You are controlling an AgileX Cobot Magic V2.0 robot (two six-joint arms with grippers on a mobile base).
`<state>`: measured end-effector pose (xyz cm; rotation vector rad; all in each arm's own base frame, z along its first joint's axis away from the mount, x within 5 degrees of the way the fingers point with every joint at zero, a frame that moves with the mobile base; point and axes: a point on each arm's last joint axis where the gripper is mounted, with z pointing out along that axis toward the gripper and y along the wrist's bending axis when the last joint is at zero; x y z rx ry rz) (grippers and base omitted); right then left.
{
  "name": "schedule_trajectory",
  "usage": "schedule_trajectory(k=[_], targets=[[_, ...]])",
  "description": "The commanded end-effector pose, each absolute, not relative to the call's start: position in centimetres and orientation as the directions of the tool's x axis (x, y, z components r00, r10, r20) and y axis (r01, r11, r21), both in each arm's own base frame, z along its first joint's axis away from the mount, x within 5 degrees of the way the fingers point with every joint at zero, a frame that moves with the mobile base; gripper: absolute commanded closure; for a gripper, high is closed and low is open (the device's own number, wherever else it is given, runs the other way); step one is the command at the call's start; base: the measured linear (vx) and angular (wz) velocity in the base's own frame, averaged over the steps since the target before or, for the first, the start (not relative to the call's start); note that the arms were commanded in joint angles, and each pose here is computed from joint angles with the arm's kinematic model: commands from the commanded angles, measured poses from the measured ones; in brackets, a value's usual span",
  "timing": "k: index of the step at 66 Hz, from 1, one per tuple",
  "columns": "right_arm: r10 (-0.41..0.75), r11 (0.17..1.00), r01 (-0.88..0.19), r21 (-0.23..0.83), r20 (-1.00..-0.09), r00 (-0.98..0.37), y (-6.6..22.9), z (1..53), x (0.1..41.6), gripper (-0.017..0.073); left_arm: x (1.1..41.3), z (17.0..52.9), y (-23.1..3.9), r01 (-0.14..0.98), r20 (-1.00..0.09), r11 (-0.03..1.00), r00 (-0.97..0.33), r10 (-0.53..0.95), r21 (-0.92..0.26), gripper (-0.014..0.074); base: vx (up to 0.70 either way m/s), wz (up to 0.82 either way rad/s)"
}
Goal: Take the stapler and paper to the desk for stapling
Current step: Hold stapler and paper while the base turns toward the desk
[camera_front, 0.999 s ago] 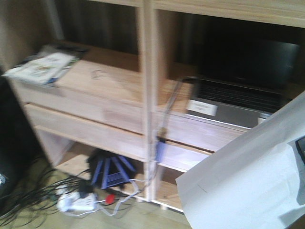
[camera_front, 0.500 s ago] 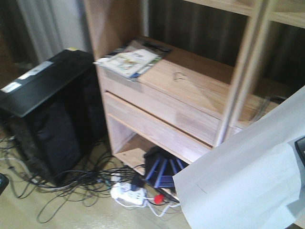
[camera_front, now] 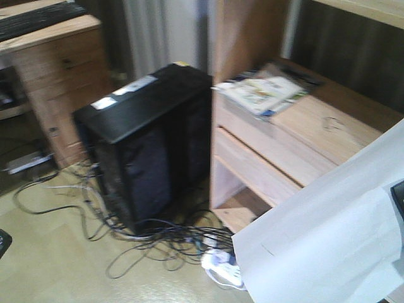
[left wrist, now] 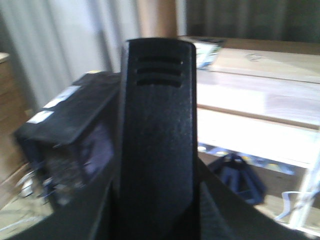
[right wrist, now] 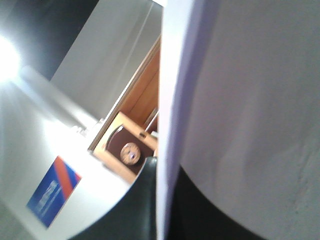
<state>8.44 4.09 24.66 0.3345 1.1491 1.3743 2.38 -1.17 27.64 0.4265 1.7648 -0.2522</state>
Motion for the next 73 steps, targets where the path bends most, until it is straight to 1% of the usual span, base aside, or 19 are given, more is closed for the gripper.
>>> schedule_trajectory(k=[1,43,56,73], targets=[[0.880,0.229,-0.627,0.745,-0.433,-0.193,4.09,24.99,8.17,0.0564,2.38,29.64,-1.17,0.409,-0.993,0.911,-0.071,0.090,0.053,0.0601,0.09,0.59],[0.880,0.229,-0.626,0.745,-0.433,-0.193,4.09,24.98,8.18,0.0564,2.38,29.64,-1.17,0.409,-0.993,0.911,-0.071,0.090,0.053,0.0601,0.07,0.70],[0.880,0.229,-0.626,0.745,-0.433,-0.193,4.09,24.98,8.18,0.0564,2.38,29.64,-1.17,0.409,-0.993,0.911,-0.071,0.090,0.053,0.0601,0.10,0.49],[0.880,0.229,-0.626,0.745,-0.433,-0.193,4.09,24.98,8.18,0.0564,2.38,29.64,-1.17,0.409,-0.993,0.911,-0.071,0.090,0.053,0.0601,0.16,0.32]])
